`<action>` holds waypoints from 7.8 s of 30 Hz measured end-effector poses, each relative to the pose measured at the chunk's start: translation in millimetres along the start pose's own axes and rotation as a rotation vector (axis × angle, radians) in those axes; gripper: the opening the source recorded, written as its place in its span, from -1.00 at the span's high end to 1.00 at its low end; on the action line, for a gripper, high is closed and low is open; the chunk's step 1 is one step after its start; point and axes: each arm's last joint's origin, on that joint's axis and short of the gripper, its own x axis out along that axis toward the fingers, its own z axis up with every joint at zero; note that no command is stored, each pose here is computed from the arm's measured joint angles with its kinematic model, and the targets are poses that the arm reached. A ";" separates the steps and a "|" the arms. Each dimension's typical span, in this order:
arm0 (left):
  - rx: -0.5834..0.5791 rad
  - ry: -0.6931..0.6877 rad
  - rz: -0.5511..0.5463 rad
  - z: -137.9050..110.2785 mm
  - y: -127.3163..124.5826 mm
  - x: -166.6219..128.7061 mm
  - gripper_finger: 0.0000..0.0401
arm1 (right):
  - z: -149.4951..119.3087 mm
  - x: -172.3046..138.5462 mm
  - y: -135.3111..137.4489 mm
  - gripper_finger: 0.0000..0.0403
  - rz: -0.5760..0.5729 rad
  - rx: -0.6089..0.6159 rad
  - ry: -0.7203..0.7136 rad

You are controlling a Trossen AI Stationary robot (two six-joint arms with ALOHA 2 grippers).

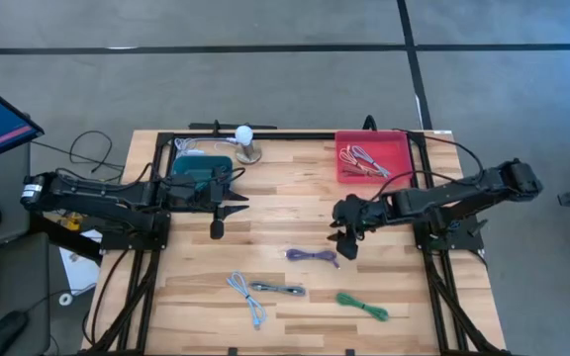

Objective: Pick & Place USB Port
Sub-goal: Put the plain purple charger cable into the pink bin, then put the plain green charger cable into the pink bin

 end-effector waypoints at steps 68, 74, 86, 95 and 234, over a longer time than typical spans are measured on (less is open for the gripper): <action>0.000 0.003 0.000 -0.3 0.0 -0.1 0.56 | 6.4 -21.4 -19.2 0.99 -0.550 -0.092 0.057; 0.000 0.002 0.000 -0.3 0.0 0.0 0.56 | 10.1 -37.1 -43.0 0.99 -0.662 -0.073 0.079; 0.000 0.003 0.000 -0.4 0.0 0.0 0.56 | -1.2 -45.3 -99.3 0.99 -0.866 0.018 0.279; 0.000 0.003 0.000 -0.4 -0.1 0.0 0.56 | 0.4 -42.3 -136.2 0.99 -0.850 0.033 0.276; -0.086 0.001 -0.005 -0.2 -0.6 -0.1 0.56 | -125.1 17.1 135.9 0.60 -0.023 0.567 0.692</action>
